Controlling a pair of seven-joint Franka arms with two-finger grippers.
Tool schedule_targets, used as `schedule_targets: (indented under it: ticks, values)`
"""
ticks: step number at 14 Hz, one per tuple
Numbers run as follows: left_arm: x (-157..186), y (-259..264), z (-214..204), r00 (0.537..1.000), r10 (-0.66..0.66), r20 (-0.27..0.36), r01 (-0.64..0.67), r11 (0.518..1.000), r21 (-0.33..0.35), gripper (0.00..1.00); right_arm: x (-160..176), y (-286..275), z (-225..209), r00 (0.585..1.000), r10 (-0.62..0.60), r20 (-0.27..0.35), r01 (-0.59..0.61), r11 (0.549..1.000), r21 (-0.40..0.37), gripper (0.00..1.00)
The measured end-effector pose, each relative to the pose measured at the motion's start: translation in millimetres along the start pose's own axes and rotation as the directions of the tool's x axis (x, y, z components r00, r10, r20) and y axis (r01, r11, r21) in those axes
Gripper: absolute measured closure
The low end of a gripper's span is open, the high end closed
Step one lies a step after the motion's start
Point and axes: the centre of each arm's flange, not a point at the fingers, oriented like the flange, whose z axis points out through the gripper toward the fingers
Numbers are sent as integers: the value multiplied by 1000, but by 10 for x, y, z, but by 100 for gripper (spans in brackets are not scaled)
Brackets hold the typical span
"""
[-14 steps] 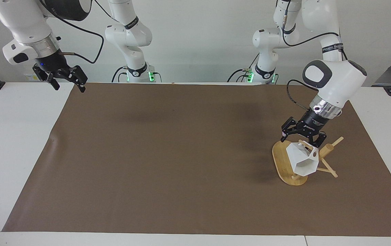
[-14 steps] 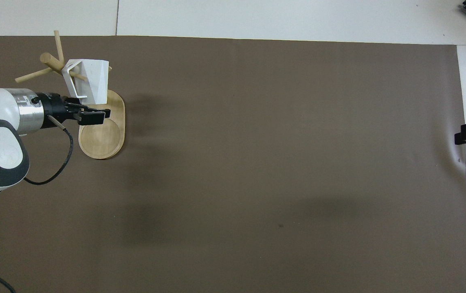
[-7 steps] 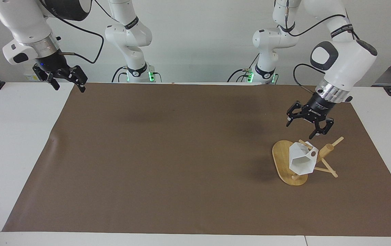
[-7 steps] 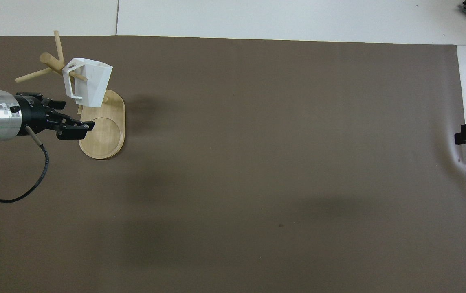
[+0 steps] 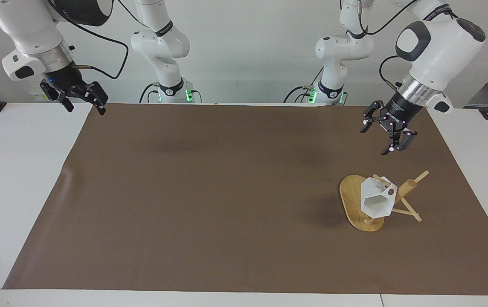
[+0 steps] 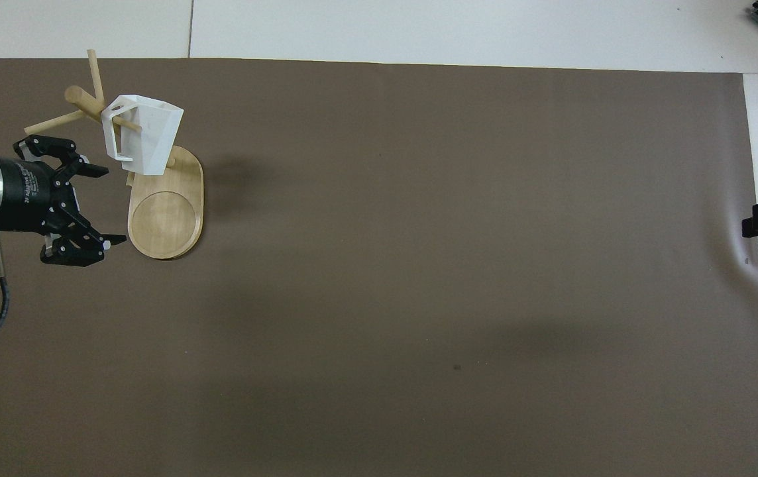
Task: Hang cup on rack
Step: 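Open the left gripper and pull it back from the cup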
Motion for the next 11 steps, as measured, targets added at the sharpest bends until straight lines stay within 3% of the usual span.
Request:
schedule_targets:
  ticks: [3,6,8,11]
  values:
    - [-38,-37,-102,957,289,3,-289,956,42,0,-1,-1,-2,1000,0,0,0,1000,0,0]
    - [-42,-28,-185,851,525,6,-524,850,53,0,-4,-5,-8,1000,-1,-1,1,1000,0,0]
    - [-30,-30,-227,741,672,1,-669,739,80,0,-5,-6,-10,1000,-1,-2,1,1000,0,0]
    - [-15,-47,-296,518,855,18,-847,510,150,0,-6,-9,-10,1000,-2,-2,2,1000,0,0]
